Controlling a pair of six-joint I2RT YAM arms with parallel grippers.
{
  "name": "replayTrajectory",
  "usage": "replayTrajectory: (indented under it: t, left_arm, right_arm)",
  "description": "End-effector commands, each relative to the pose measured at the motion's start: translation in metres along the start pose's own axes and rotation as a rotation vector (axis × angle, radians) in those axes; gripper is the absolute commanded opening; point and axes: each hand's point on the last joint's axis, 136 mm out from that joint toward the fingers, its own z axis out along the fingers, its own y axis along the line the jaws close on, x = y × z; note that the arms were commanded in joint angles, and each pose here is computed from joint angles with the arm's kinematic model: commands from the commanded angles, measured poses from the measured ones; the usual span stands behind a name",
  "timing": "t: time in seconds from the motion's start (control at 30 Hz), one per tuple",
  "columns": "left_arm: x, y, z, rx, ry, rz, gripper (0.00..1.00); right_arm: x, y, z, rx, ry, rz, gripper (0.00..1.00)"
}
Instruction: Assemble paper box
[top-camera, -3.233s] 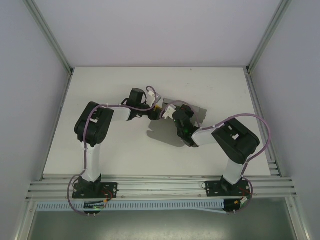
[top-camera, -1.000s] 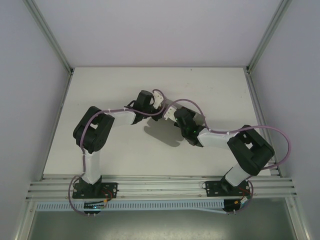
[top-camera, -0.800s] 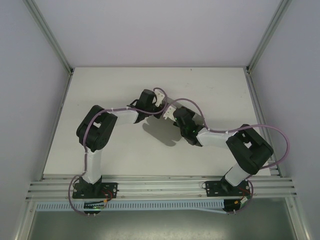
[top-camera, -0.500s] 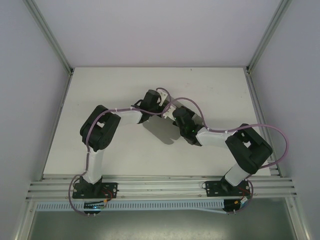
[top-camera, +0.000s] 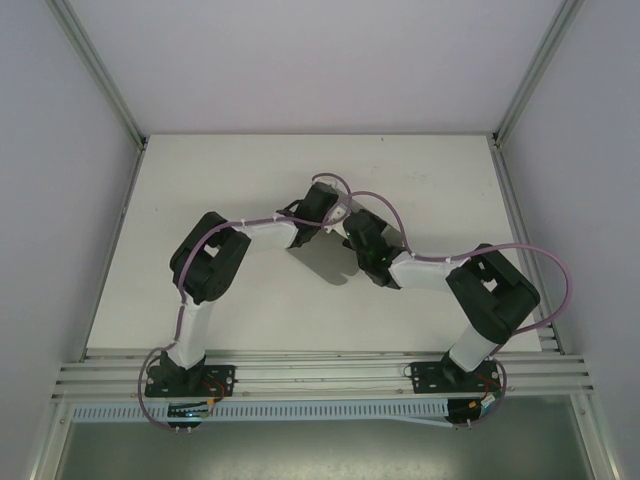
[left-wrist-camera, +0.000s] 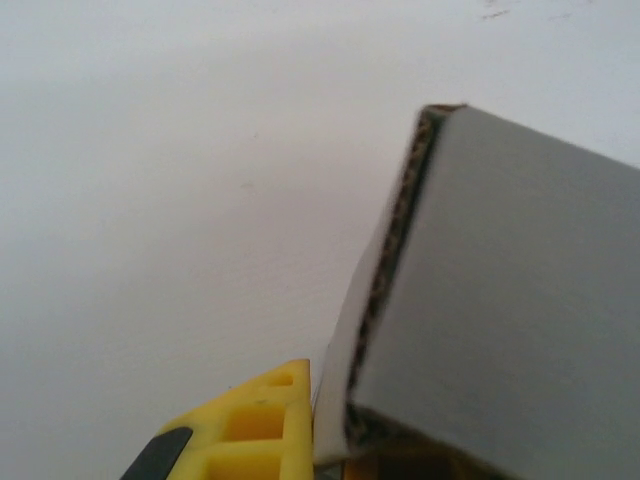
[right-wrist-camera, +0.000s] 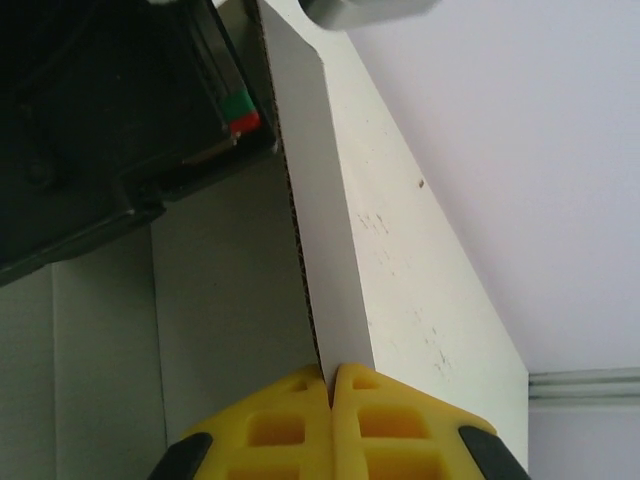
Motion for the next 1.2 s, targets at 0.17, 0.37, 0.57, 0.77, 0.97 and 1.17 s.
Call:
replayTrajectory:
  t: [0.17, 0.37, 0.57, 0.77, 0.97, 1.17]
  left_arm:
    - [0.035, 0.091, 0.004, -0.453, 0.085, -0.161, 0.0]
    - [0.037, 0.065, 0.013, -0.29, 0.122, -0.1, 0.0]
    - [0.032, 0.04, -0.002, -0.084, 0.063, -0.072, 0.24]
    - [0.02, 0.03, -0.018, -0.003, 0.009, -0.037, 0.42]
    - [0.009, 0.024, -0.03, 0.05, -0.038, -0.01, 0.56]
    - [-0.01, 0.009, -0.04, 0.136, -0.089, 0.014, 0.61]
  right_arm:
    - [0.026, 0.076, -0.014, -0.274, 0.038, -0.128, 0.0]
    - [0.026, 0.076, -0.015, -0.276, 0.04, -0.124, 0.0]
    - [0.026, 0.074, -0.014, -0.268, 0.04, -0.123, 0.0]
    - [0.025, 0.072, -0.013, -0.262, 0.041, -0.124, 0.0]
    - [0.027, 0.072, -0.013, -0.266, 0.047, -0.126, 0.0]
    - [0.027, 0.072, -0.012, -0.262, 0.05, -0.132, 0.0]
